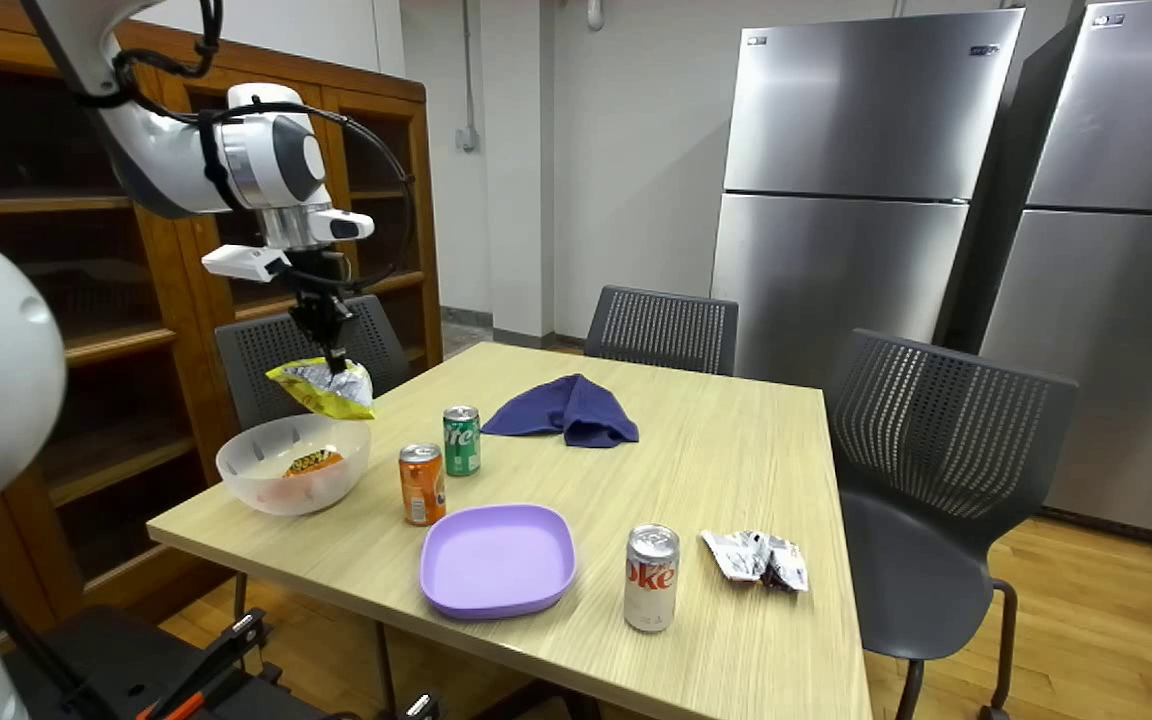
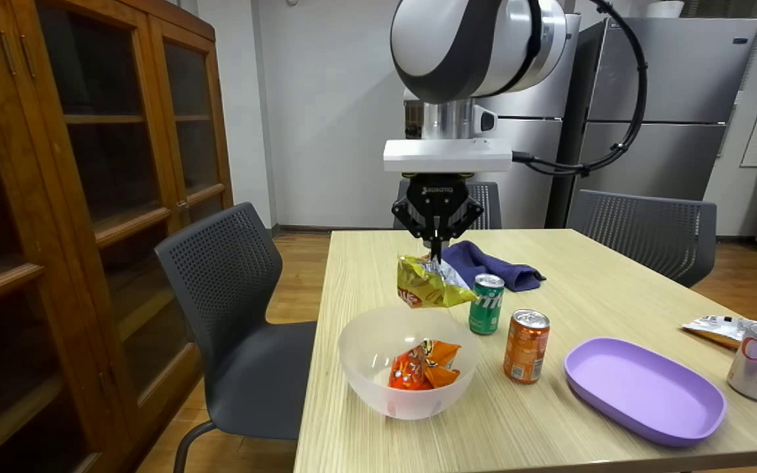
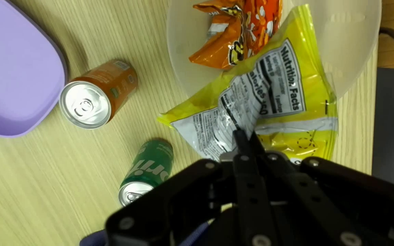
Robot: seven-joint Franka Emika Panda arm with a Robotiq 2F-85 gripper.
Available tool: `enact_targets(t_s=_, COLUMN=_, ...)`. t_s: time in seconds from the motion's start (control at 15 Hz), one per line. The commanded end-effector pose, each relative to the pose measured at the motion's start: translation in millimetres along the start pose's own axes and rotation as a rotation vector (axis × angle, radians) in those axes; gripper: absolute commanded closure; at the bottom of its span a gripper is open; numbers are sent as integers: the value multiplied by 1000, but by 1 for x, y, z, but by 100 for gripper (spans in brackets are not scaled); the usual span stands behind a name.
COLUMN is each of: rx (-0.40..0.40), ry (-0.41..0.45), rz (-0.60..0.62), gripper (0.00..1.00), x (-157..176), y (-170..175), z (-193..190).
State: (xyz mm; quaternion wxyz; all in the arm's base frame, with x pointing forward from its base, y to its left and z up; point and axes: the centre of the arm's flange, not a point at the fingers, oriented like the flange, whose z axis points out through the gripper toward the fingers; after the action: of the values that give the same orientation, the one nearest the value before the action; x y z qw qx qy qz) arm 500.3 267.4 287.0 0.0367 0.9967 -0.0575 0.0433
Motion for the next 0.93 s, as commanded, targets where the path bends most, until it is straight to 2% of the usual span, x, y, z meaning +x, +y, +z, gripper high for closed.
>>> enact_targets(t_s=0.0, rx=9, ry=10, rz=-90, gripper=100, x=-24, y=8, z=-12)
enact_targets(t_s=0.27, rx=5, ry=-6, rz=-150, gripper=100, x=-34, y=-5, z=0)
enact_targets(t_s=0.87, rx=-24, ry=-36, rz=-187, gripper=100, x=-38, y=-35, z=35)
